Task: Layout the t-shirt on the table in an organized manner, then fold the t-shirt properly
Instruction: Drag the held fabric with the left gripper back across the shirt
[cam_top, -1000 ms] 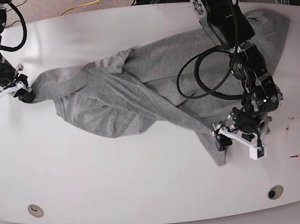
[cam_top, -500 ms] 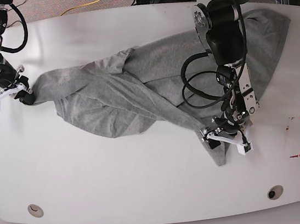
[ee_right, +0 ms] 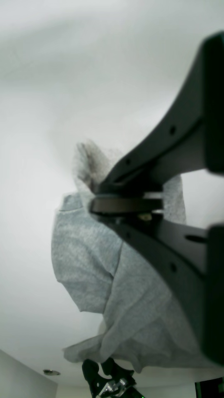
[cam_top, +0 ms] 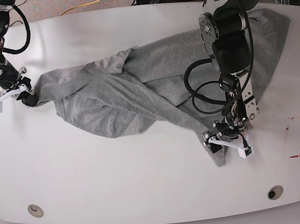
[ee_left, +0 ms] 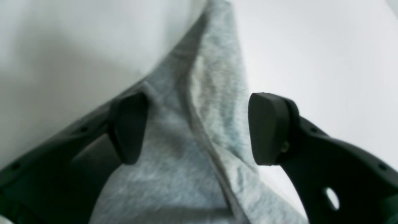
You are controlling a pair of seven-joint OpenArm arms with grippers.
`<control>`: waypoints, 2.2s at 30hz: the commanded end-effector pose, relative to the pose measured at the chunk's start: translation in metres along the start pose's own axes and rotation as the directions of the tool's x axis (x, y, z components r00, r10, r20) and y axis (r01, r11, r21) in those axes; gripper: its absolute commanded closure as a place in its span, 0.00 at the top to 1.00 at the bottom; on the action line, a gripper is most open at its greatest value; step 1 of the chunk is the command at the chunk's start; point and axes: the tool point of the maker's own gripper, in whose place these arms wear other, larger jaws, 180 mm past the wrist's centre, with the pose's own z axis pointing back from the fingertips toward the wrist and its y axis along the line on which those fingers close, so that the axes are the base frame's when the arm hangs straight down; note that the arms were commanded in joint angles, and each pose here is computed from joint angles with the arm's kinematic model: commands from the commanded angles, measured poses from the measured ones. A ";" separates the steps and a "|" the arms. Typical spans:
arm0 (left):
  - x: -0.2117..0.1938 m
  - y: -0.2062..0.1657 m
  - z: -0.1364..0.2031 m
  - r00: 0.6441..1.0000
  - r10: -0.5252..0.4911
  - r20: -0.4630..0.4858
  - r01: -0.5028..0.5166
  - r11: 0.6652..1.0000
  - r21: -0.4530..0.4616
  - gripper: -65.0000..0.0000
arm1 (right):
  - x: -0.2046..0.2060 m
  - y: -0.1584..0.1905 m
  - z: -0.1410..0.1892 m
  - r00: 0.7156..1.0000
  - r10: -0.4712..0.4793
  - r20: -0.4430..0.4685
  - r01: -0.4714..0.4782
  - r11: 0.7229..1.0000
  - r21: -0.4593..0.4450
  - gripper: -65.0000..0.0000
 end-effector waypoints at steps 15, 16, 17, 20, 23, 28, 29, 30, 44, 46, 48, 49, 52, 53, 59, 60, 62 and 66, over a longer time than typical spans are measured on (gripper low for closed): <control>0.013 -0.043 0.005 0.997 -0.071 0.032 0.074 0.994 -0.075 0.73 | 0.023 0.009 0.002 0.998 0.024 0.058 -0.026 0.999 0.023 0.00; 0.014 -0.046 0.005 0.997 -0.072 0.032 0.075 0.994 -0.080 0.73 | 0.023 0.009 0.002 0.998 0.024 0.058 -0.026 0.999 0.023 0.00; 0.015 -0.048 0.006 0.997 -0.073 0.030 0.075 0.994 -0.084 0.73 | 0.023 0.009 0.002 0.998 0.024 0.058 -0.026 0.999 0.023 0.00; 0.011 -0.047 0.008 0.997 -0.075 0.018 0.076 0.994 -0.082 0.73 | 0.023 0.009 0.002 0.998 0.024 0.058 -0.026 0.999 0.023 0.00; 0.011 -0.047 0.008 0.997 -0.075 0.017 0.076 0.994 -0.082 0.73 | 0.023 0.009 0.002 0.998 0.024 0.058 -0.026 0.999 0.023 0.00; 0.010 -0.048 0.007 0.997 -0.074 0.016 0.075 0.994 -0.083 0.73 | 0.023 0.009 0.002 0.998 0.024 0.058 -0.026 0.999 0.023 0.00; 0.010 -0.048 0.007 0.997 -0.074 0.016 0.075 0.994 -0.083 0.73 | 0.023 0.009 0.002 0.998 0.024 0.058 -0.026 0.999 0.023 0.00; 0.010 -0.048 0.007 0.997 -0.074 0.016 0.075 0.994 -0.083 0.73 | 0.023 0.009 0.002 0.998 0.024 0.058 -0.026 0.999 0.023 0.00; -0.018 -0.057 -0.009 0.998 -0.054 -0.019 0.052 0.994 -0.097 0.72 | 0.023 0.009 0.002 0.998 0.024 0.059 -0.026 0.999 0.024 0.00; -0.020 -0.057 -0.010 0.998 -0.053 -0.023 0.051 0.994 -0.098 0.72 | 0.023 0.009 0.002 0.998 0.024 0.059 -0.026 0.999 0.024 0.00; -0.019 -0.058 -0.009 0.998 -0.053 -0.020 0.050 0.994 -0.100 0.72 | 0.023 0.009 0.002 0.998 0.024 0.059 -0.026 0.999 0.024 0.00; -0.019 -0.059 -0.009 0.998 -0.052 -0.019 0.050 0.994 -0.101 0.72 | 0.023 0.009 0.002 0.998 0.024 0.059 -0.026 0.999 0.024 0.00; -0.019 -0.064 -0.009 0.999 -0.050 -0.018 0.048 0.993 -0.108 0.63 | 0.023 0.009 0.002 0.998 0.024 0.059 -0.026 0.999 0.024 0.00; -0.019 -0.064 -0.009 0.999 -0.050 -0.018 0.048 0.993 -0.108 0.59 | 0.023 0.009 0.002 0.998 0.024 0.059 -0.026 0.999 0.024 0.00; -0.019 -0.063 -0.009 0.999 -0.048 -0.018 0.046 0.993 -0.107 0.35 | 0.023 0.009 0.002 0.998 0.024 0.058 -0.026 0.999 0.023 0.00; -0.020 -0.063 -0.009 0.999 -0.046 -0.020 0.044 0.993 -0.106 0.31 | 0.023 0.009 0.002 0.998 0.024 0.058 -0.026 0.999 0.023 0.00; -0.020 -0.062 -0.009 0.999 -0.044 -0.020 0.042 0.994 -0.104 0.27 | 0.023 0.009 0.002 0.998 0.024 0.058 -0.026 0.999 0.023 0.00; -0.020 -0.062 -0.009 0.999 -0.042 -0.020 0.040 0.994 -0.103 0.15 | 0.023 0.009 0.002 0.998 0.024 0.058 -0.026 0.999 0.023 0.00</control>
